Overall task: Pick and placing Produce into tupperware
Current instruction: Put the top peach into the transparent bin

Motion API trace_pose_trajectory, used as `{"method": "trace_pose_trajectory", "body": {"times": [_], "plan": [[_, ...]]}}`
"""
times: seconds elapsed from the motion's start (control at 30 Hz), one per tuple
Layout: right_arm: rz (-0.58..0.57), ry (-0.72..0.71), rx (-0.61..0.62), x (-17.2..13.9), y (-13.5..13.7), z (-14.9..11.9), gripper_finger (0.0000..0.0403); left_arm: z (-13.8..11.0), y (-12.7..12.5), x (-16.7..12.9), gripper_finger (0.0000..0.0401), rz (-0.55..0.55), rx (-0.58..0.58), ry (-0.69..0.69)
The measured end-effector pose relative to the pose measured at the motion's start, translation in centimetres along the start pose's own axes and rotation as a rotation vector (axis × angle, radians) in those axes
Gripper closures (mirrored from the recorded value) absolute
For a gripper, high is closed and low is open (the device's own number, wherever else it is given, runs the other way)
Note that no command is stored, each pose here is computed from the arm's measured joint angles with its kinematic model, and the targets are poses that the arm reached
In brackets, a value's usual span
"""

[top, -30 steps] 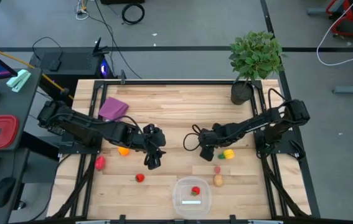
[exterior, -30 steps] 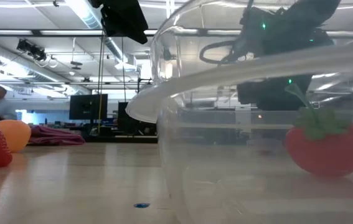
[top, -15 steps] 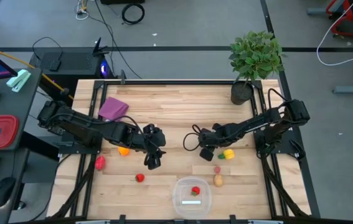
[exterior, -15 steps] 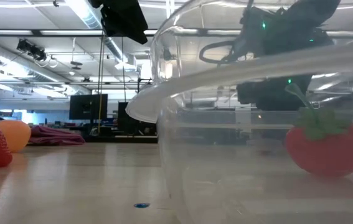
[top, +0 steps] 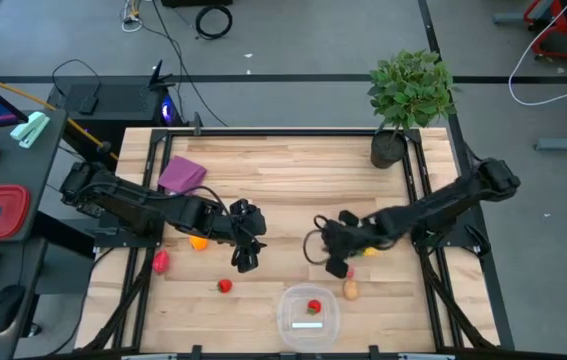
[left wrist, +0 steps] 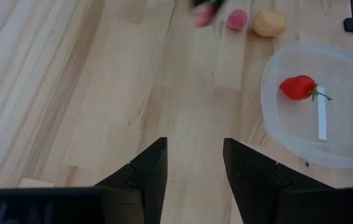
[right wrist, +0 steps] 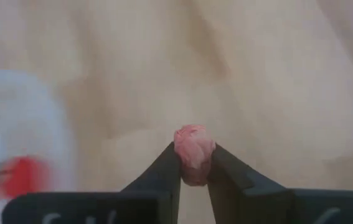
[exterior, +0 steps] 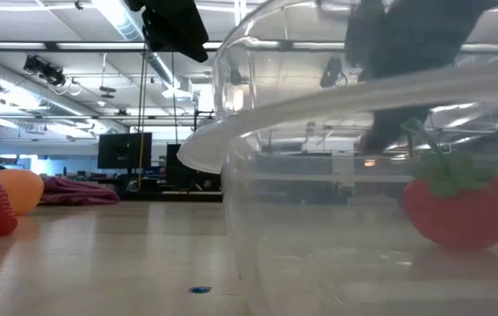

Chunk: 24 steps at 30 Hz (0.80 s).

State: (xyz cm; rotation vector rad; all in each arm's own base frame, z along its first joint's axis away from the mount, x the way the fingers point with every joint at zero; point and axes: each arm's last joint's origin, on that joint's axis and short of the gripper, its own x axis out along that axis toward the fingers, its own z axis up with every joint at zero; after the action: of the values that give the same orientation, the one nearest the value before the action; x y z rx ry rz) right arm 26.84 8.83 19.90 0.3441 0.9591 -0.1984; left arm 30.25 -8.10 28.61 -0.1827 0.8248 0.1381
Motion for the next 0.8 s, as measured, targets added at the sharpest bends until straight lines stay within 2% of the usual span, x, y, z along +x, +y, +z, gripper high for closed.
{"method": "trace_pose_trajectory", "body": {"times": [0.13, 0.27, 0.37, 0.53, 0.8], "plan": [[0.124, -0.056, -0.015, -2.1, 3.7, -0.9, 0.0340, 0.0, 0.0, 0.0, 0.0239, 0.000, 0.000, 0.000], [0.201, -0.067, -0.035, -2.2, 6.9, -3.2, 0.0336, 0.0, 0.0, 0.0, 0.0239, 0.000, -0.001, -0.001], [0.200, -0.076, -0.029, -1.2, 8.7, -5.2, 0.0333, 0.0, 0.0, 0.0, 0.0239, 0.000, 0.000, 0.000], [0.284, -0.088, -0.024, 1.4, 11.1, -7.1, 0.0333, 0.1, 0.0, 0.0, 0.0239, -0.003, -0.005, -0.008], [0.341, -0.013, -0.042, 4.8, 12.2, -8.4, 0.0329, 0.4, -0.2, 0.0, 0.0239, -0.019, -0.013, -0.044]]}}
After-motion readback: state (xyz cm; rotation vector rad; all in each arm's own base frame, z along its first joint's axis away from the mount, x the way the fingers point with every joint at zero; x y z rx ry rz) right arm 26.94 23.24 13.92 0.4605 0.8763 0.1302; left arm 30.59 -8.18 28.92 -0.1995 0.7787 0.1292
